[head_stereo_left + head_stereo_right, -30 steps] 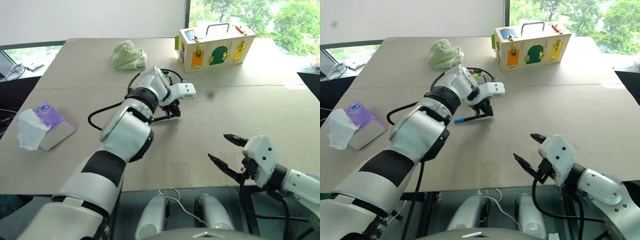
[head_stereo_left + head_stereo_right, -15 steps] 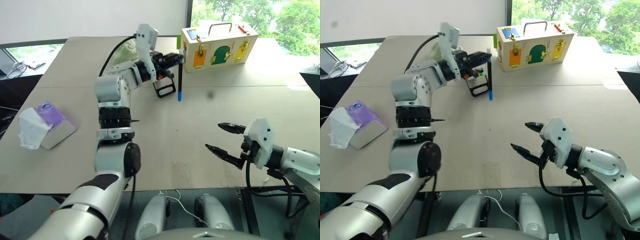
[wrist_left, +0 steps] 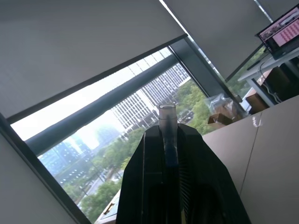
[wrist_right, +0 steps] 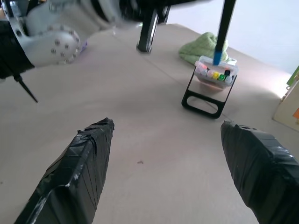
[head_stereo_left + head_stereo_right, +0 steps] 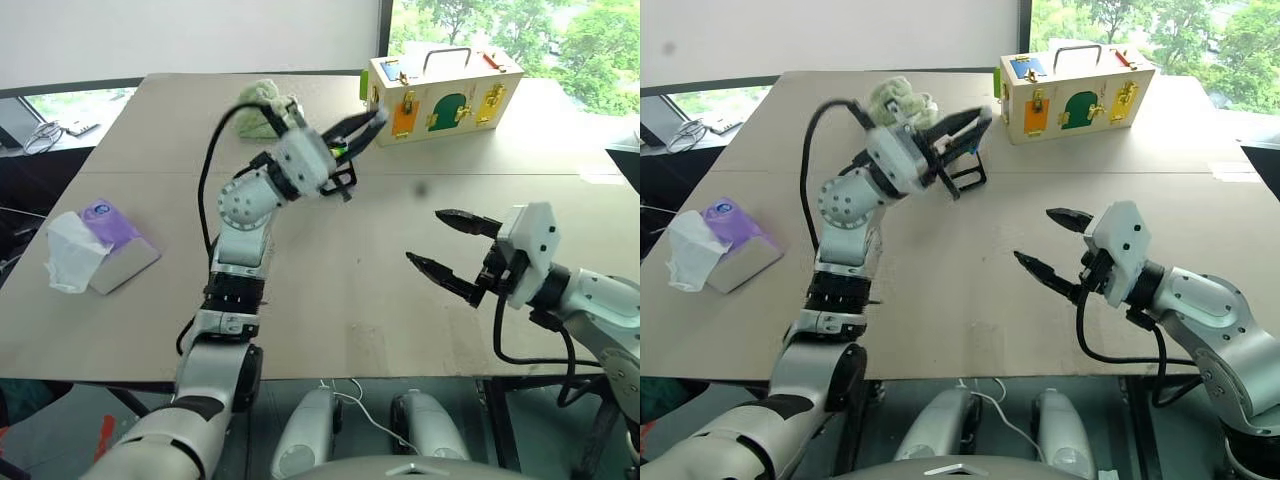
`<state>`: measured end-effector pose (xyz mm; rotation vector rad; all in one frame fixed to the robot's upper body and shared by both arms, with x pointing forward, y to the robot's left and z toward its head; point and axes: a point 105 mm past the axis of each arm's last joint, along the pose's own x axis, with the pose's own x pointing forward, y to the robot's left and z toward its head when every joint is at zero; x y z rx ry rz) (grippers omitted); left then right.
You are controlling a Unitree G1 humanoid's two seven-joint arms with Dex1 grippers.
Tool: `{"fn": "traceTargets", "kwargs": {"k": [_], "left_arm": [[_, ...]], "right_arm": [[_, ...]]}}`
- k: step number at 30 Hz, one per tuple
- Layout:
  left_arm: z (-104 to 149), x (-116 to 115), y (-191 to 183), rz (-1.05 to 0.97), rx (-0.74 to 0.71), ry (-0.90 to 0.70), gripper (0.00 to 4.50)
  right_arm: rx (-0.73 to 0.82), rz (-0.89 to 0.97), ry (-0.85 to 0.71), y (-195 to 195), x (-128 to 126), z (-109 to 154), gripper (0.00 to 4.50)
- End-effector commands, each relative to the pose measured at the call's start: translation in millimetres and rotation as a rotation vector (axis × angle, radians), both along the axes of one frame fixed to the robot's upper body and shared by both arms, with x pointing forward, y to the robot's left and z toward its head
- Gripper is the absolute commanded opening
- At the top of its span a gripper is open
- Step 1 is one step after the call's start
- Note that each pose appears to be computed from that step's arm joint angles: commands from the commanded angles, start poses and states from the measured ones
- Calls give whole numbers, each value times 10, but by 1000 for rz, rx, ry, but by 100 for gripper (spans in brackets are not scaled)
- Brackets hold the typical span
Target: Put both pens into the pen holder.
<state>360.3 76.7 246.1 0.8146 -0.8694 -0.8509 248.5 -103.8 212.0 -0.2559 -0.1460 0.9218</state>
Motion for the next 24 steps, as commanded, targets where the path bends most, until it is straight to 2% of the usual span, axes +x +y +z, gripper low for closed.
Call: {"fn": "traceTargets", "kwargs": {"k": [1,5,9,24], "left_arm": [[15,5,-8,-10,62,-153,3],[-71,100,49,9,144,-168,3],[28,160,44,26,141,-197,3],[-22,506,68,222,209,-157,3]], "right_arm": [[25,-13,-83,-13,-44,194,391],[27,-35,-100,-11,-56,214,391],[30,-57,-105,-33,-85,210,391],[18,-97,-117,-83,-141,201,391]]}}
